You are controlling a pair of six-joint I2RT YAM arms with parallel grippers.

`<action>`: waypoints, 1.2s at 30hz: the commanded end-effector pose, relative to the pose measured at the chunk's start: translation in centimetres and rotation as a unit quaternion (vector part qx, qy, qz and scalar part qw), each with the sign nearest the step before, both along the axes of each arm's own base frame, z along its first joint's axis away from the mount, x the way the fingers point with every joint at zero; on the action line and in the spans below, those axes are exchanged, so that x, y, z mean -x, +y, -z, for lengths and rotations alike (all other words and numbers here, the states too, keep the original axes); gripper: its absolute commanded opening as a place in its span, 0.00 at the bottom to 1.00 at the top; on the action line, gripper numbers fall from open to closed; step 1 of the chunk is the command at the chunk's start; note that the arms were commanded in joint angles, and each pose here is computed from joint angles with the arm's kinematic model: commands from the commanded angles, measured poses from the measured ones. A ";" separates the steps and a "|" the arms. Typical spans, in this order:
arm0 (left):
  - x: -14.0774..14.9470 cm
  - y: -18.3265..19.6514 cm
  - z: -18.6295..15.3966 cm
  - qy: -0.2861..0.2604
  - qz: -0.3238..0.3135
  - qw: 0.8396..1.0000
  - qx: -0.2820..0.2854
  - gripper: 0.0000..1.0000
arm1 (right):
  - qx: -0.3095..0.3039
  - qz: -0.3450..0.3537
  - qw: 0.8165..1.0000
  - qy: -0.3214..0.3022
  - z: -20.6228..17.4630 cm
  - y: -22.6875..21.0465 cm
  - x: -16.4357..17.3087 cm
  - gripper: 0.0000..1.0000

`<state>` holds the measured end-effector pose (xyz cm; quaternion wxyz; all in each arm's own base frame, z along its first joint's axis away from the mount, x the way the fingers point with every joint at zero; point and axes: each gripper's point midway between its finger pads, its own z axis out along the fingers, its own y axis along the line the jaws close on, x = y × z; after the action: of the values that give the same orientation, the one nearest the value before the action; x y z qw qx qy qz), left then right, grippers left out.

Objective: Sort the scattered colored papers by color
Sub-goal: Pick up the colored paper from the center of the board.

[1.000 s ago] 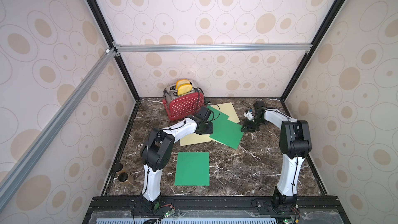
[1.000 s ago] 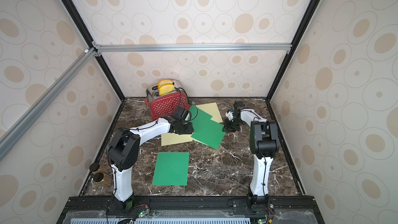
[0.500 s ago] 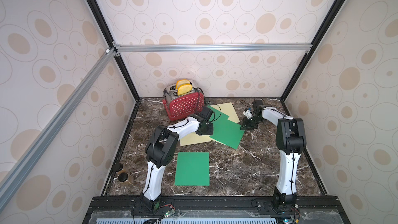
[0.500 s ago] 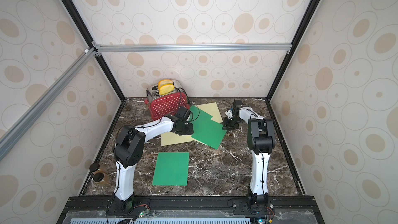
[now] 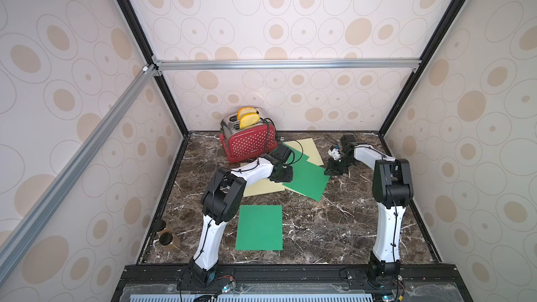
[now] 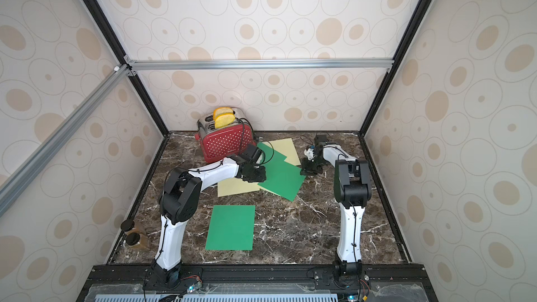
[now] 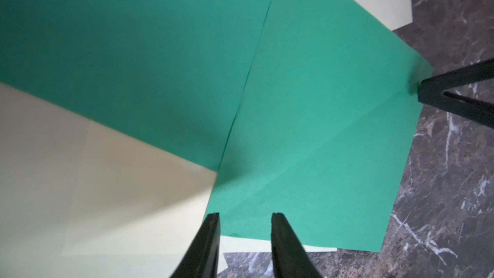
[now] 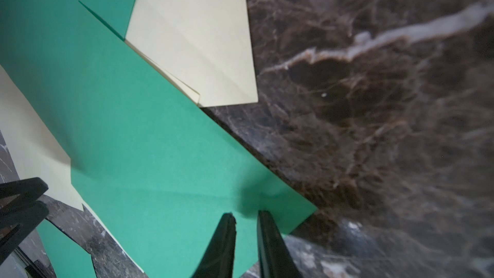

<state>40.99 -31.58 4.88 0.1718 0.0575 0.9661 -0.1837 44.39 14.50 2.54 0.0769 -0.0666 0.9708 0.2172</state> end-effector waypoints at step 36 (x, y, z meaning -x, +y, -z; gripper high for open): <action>1.9 -8.0 0.0 0.017 0.062 0.970 0.236 0.51 | -0.010 0.012 0.999 0.041 2.7 -0.8 1.3 0.21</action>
<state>39.21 -37.31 3.82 0.1574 0.0768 0.9224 -0.3443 44.46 14.34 2.43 0.0761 -0.0582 0.9656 0.2418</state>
